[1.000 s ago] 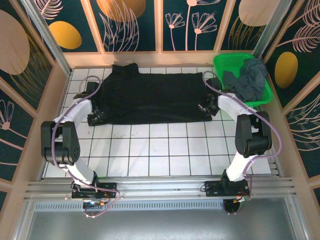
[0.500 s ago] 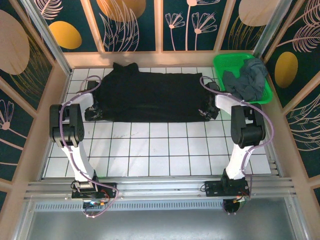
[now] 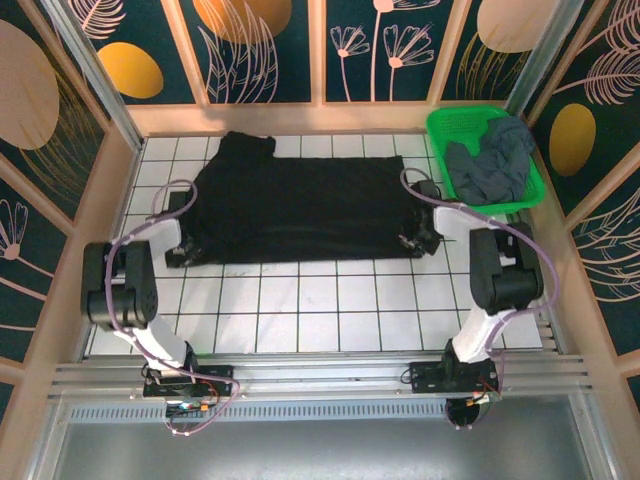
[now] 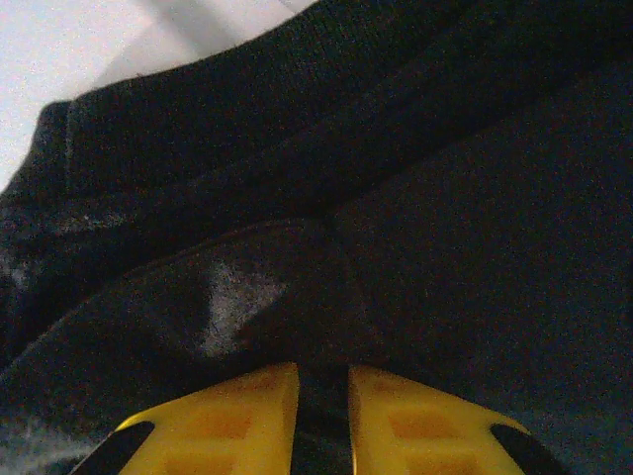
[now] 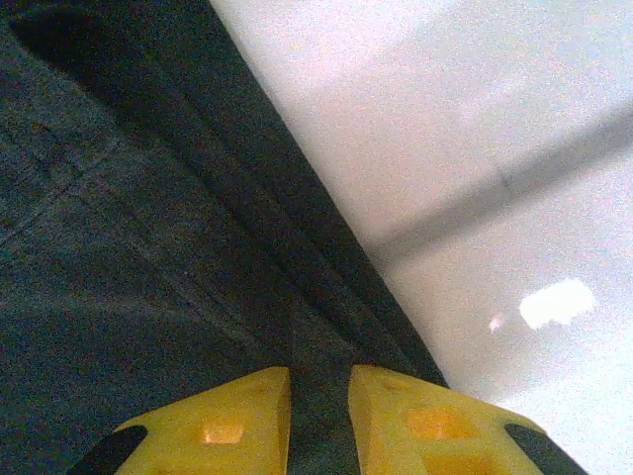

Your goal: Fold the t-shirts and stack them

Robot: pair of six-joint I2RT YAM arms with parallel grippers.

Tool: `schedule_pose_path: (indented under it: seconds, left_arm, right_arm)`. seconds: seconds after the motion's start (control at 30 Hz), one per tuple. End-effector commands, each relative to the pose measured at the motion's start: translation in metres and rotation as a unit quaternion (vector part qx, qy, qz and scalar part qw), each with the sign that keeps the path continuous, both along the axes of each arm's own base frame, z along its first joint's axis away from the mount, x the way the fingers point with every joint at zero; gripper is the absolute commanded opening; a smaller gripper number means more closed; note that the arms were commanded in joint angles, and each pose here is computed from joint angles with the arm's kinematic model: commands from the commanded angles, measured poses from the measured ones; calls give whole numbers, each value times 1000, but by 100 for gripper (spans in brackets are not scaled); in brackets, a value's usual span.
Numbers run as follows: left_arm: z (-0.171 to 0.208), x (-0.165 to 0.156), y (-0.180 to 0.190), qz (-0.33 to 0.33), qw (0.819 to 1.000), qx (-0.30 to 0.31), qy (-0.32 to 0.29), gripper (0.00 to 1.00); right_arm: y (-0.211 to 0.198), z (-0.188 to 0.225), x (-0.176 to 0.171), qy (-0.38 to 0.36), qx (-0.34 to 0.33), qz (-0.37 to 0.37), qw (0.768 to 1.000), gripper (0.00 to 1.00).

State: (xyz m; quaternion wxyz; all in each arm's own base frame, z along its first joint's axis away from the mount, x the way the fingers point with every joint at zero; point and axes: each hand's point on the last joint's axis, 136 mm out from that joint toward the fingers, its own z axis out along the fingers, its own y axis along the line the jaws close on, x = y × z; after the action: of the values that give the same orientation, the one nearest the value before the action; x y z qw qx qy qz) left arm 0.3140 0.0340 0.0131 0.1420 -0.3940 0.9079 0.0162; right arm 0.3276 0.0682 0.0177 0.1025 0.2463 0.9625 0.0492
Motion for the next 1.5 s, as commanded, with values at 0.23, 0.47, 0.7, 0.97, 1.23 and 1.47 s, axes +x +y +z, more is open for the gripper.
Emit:
schedule_pose_path:
  seconds: [0.23, 0.47, 0.7, 0.97, 1.23, 1.47]
  left_arm:
    - [31, -54, 16, 97, 995, 20, 18, 44]
    - [64, -6, -30, 60, 990, -116, -54, 52]
    - [50, -26, -96, 51, 976, -213, -11, 54]
    - [27, -44, -112, 77, 973, -215, 17, 55]
    - [15, -36, -118, 82, 971, -223, 12, 50]
    - [13, -26, -123, 75, 972, -224, 9, 26]
  right_arm:
    - [2, 18, -71, 54, 15, -11, 998, 34]
    - [77, 89, -1, -98, 113, 121, 981, 47]
    - [176, 126, -2, -131, 307, 262, 906, 56]
    - [182, 116, 4, -118, 305, 252, 911, 56]
    - [182, 113, 6, -115, 308, 243, 913, 56]
    - [180, 111, 5, -111, 302, 238, 917, 56]
